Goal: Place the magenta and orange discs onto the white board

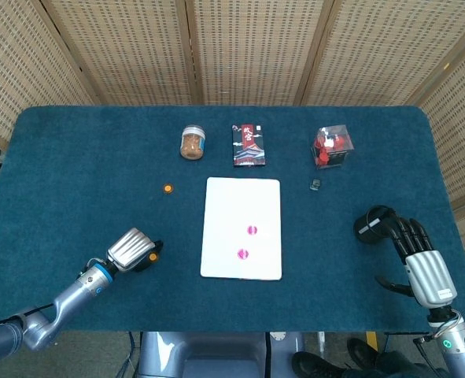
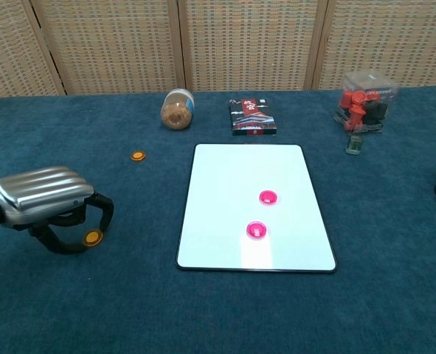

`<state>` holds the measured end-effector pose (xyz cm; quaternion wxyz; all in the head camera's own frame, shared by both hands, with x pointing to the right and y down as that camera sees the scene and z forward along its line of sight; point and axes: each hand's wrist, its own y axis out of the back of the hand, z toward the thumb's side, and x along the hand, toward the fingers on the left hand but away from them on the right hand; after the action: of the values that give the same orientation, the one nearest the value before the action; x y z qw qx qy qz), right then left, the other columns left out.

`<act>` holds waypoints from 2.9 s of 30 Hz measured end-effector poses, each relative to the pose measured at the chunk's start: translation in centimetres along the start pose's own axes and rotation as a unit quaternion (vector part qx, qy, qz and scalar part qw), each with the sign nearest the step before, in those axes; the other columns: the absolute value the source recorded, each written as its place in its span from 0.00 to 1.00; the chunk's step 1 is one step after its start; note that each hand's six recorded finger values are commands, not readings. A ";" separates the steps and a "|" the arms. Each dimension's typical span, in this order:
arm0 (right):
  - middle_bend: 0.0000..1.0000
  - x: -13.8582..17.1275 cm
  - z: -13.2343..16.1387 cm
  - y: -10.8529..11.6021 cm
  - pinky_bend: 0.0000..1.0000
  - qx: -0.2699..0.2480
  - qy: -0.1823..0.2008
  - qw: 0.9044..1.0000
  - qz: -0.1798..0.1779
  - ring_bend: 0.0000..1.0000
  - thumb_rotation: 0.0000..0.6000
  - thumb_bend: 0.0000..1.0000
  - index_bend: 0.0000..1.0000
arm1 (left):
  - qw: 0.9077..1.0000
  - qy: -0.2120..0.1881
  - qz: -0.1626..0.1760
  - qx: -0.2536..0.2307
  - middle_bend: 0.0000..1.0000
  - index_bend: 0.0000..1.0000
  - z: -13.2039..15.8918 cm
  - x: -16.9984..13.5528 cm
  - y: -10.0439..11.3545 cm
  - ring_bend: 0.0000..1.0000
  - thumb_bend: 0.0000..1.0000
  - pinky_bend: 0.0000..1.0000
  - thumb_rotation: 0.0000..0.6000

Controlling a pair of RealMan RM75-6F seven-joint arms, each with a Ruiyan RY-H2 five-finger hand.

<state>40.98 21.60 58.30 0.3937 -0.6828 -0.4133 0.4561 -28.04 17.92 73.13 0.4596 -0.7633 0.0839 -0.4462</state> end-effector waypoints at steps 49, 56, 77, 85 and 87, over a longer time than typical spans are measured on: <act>0.00 -0.3 -0.8 0.1 0.00 -0.001 -0.014 1.000 0.004 0.00 1.00 0.00 0.00 | 0.998 -0.063 0.023 -0.020 1.00 0.28 8.7 8.9 7.1 0.97 0.32 0.87 1.00; 0.00 -0.3 -0.7 -0.2 0.00 0.001 -0.014 1.000 0.008 0.00 1.00 0.00 0.00 | 0.998 -0.045 0.043 -0.033 1.00 0.28 7.1 9.1 8.4 0.97 0.32 0.87 1.00; 0.00 -0.8 -1.3 -0.9 0.00 0.015 -0.028 0.999 0.021 0.00 1.00 0.00 0.00 | 0.986 0.152 0.062 -0.027 1.00 0.30 -8.7 12.2 11.8 0.97 0.32 0.87 1.00; 0.00 -1.2 -1.8 -1.4 0.00 0.021 -0.040 0.999 0.029 0.00 1.00 0.00 0.00 | 0.981 0.185 0.032 -0.044 1.00 0.36 -10.5 14.2 10.2 0.97 0.32 0.87 1.00; 0.00 -1.3 -1.9 -1.6 0.00 0.023 -0.042 0.998 0.031 0.00 1.00 0.00 0.00 | 0.981 0.187 0.025 -0.053 1.00 0.37 -10.4 14.6 9.7 0.97 0.32 0.87 1.00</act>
<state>42.15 20.67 60.63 0.3768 -0.6663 -0.3979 0.5058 -24.65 -1.91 76.26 0.4059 -0.6875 0.2110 -0.5640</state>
